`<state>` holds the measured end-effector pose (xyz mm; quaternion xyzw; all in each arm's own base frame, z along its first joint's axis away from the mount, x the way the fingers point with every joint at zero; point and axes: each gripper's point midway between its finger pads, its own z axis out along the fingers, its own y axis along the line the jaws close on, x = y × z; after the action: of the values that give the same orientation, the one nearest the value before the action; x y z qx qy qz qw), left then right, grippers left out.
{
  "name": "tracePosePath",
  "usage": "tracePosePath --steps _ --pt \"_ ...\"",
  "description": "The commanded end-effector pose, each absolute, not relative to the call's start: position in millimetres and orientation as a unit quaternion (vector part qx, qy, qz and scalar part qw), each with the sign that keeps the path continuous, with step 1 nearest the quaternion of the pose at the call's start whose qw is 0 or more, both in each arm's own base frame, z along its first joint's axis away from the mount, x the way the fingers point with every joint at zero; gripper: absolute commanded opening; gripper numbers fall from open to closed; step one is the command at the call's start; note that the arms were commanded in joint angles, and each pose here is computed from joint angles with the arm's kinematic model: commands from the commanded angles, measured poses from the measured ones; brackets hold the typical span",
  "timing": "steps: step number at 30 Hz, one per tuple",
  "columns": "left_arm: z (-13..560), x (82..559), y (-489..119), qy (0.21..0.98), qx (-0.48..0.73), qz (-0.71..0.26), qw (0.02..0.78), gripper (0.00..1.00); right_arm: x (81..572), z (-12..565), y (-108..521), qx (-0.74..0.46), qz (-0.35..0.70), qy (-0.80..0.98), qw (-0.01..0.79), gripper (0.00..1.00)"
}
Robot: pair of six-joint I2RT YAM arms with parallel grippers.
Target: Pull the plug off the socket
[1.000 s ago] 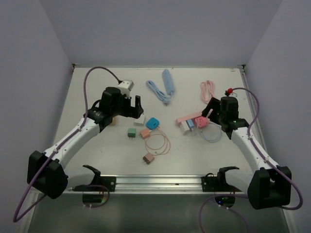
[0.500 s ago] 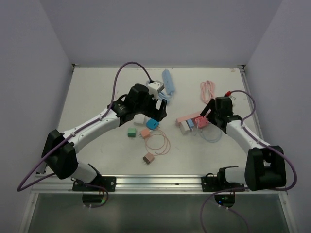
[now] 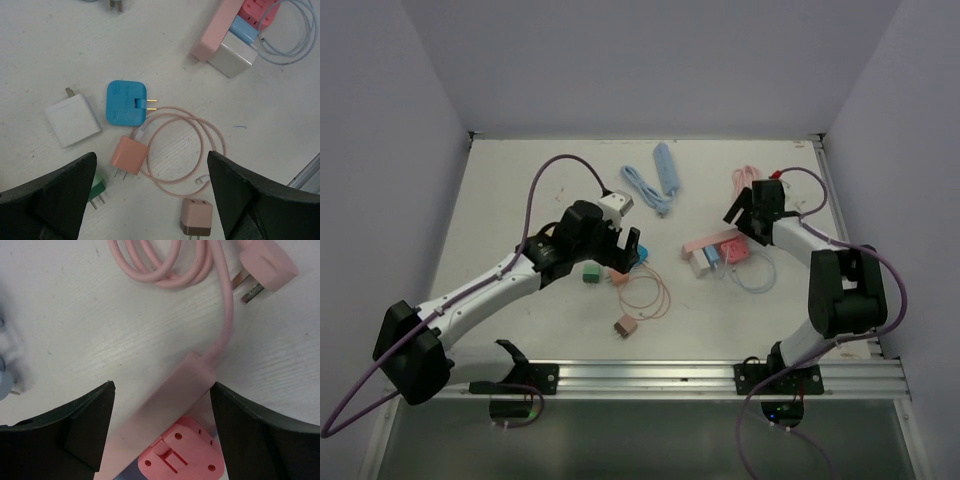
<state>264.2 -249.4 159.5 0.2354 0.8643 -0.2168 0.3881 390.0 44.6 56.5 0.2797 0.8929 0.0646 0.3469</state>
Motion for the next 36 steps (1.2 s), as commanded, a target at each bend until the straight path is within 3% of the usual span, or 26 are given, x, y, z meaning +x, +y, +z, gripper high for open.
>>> tracePosePath --steps 1,7,14,24,28,30,34,36 --pt "163 259 -240 0.863 0.217 -0.217 0.401 0.95 417 66 60 0.244 0.1 0.895 0.361 0.8" --pt "160 254 -234 0.865 0.21 -0.215 0.401 0.95 420 61 75 0.202 0.12 0.907 0.349 0.57" --pt "158 253 -241 0.865 0.208 -0.231 0.395 0.95 423 69 115 0.105 0.156 0.918 0.349 0.38" --pt "155 259 -252 0.872 0.171 -0.25 0.384 0.95 394 79 174 -0.032 0.194 0.923 0.33 0.26" --pt "152 264 -257 0.878 0.148 -0.257 0.376 0.96 384 86 185 -0.075 0.198 0.92 0.329 0.26" --pt "151 267 -260 0.881 0.135 -0.259 0.371 0.96 379 91 194 -0.095 0.201 0.919 0.326 0.32" --pt "150 274 -265 0.888 0.106 -0.259 0.365 0.96 373 101 206 -0.112 0.22 0.913 0.325 0.63" --pt "151 279 -270 0.891 0.088 -0.264 0.36 0.96 372 103 205 -0.111 0.221 0.911 0.329 0.72"
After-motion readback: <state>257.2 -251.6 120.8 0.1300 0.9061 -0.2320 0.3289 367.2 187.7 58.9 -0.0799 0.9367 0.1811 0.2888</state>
